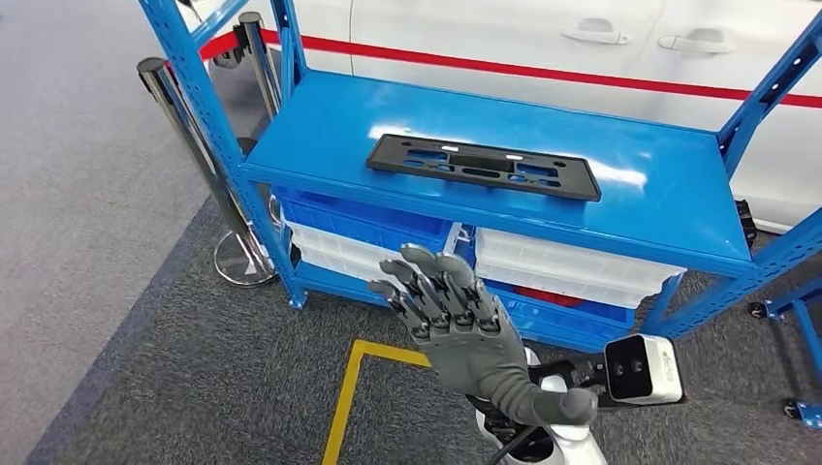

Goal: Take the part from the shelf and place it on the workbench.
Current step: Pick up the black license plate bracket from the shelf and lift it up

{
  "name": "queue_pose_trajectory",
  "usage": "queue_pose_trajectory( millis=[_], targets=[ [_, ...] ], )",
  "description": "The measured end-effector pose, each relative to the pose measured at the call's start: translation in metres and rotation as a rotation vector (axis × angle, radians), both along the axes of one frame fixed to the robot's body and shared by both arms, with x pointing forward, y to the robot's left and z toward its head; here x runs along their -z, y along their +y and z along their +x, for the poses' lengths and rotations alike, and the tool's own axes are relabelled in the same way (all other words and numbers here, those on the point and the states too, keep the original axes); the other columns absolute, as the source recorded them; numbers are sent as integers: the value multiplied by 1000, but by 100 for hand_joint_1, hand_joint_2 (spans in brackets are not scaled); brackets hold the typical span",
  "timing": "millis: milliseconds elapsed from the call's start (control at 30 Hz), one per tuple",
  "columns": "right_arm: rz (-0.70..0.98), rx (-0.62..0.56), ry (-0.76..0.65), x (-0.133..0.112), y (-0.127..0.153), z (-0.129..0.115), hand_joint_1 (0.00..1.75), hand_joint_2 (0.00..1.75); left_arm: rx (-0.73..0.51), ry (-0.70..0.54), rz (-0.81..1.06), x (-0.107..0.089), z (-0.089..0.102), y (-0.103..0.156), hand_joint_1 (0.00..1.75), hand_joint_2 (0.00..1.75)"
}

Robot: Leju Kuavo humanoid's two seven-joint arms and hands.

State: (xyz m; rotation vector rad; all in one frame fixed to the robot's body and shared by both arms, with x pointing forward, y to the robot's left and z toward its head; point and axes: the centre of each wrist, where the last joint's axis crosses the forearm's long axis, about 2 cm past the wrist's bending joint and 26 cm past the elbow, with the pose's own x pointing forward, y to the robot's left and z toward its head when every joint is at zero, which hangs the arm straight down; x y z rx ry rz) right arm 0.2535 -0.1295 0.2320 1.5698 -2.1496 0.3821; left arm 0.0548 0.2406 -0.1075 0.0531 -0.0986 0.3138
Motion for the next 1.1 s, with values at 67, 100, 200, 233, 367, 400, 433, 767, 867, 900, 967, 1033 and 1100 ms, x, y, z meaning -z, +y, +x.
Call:
queue_pose_trajectory(
  millis=[67, 100, 200, 233, 367, 400, 433, 767, 867, 900, 967, 1033, 1100],
  targets=[
    [-5, -1, 1, 0, 0, 0, 0, 0, 0, 2, 2, 0, 0, 0, 0, 0],
    [-5, -2, 1, 0, 0, 0, 0, 0, 0, 3, 3, 0, 0, 1, 0, 0],
    [-5, -3, 2, 0, 0, 0, 0, 0, 0, 2, 4, 0, 0, 1, 0, 0],
    [-6, -4, 4, 1, 0, 0, 0, 0, 1, 3, 4, 0, 0, 1, 0, 0],
    [-13, 0, 21, 6, -2, 0, 0, 0, 13, 3, 6, 0, -1, 1, 0, 0],
    [-14, 0, 22, 7, -2, 0, 0, 0, 16, 2, 5, 0, -1, 0, 0, 0],
    [-14, 1, 23, 7, -3, 0, 0, 0, 18, 2, 4, 0, 0, -1, 0, 0],
    [-14, 17, 36, 10, -4, 0, 0, 0, 39, 4, 3, 0, 1, 1, 0, 0],
    [-18, 18, 44, 13, -4, -1, 0, 0, 43, 19, 6, 1, -4, 3, 0, 0],
    [-19, 18, 46, 13, -4, -1, 0, 0, 44, 24, 7, 1, -5, 3, 0, 0],
    [-20, 17, 50, 14, -4, 0, 0, 0, 48, 32, 8, 1, -7, 4, 0, 0],
    [-20, 15, 51, 14, -4, 1, 0, 0, 51, 36, 9, 1, -8, 4, 0, 0],
    [-16, 14, 48, 13, -3, 1, 0, 0, 52, 36, 12, 1, -6, 5, 0, 0]
  ],
)
